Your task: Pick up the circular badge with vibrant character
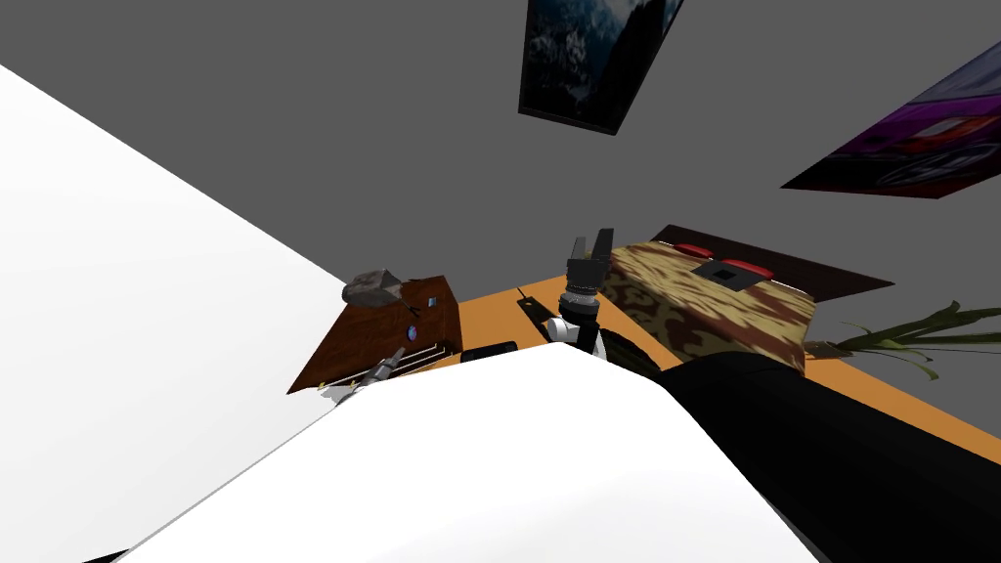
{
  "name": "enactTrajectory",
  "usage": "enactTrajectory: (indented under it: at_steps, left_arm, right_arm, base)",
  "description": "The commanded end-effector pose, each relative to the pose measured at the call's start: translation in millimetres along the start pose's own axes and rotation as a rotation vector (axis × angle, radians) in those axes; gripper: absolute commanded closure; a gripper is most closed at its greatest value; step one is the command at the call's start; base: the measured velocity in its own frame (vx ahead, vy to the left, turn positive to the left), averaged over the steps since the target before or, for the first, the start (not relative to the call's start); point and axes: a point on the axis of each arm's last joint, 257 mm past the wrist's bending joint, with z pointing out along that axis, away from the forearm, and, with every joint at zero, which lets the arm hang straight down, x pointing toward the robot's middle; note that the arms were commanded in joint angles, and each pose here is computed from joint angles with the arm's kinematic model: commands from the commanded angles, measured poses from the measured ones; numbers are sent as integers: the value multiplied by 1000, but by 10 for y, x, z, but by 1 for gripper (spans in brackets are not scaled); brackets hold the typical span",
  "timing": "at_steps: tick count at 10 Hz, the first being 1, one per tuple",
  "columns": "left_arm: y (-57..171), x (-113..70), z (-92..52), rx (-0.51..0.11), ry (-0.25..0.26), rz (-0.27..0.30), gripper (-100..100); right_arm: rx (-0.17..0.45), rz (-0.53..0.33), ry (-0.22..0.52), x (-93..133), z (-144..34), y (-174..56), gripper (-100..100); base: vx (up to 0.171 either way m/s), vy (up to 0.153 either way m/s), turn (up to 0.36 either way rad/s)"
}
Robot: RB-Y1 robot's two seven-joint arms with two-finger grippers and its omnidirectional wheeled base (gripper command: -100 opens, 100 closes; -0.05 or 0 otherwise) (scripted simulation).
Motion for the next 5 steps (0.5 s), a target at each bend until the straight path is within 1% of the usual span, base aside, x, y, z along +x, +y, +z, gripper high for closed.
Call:
enactTrajectory:
  at_steps: [1, 2, 3, 4, 5]
  left_arm:
    - [197, 127, -44, -39, 44, 45, -100]
    - [293, 193, -64, -55, 73, 82, -100]
    - [449, 293, -111, -85, 109, 116, -100]
    - [488, 316, -129, -93, 114, 115, -100]
    - [615, 398, -171, -116, 146, 148, -100]
  right_arm:
    - [0, 0, 0, 0, 0, 0, 0]
    - [0, 0, 0, 0, 0, 0, 0]
    - [0, 0, 0, 0, 0, 0, 0]
    - [0, 0, 0, 0, 0, 0, 0]
    - [0, 0, 0, 0, 0, 0, 0]
  base:
    - [93, -63, -21]
    - [138, -88, -32]
    - [165, -113, -31]
    - [127, -47, -2]
    - [108, -19, -23]
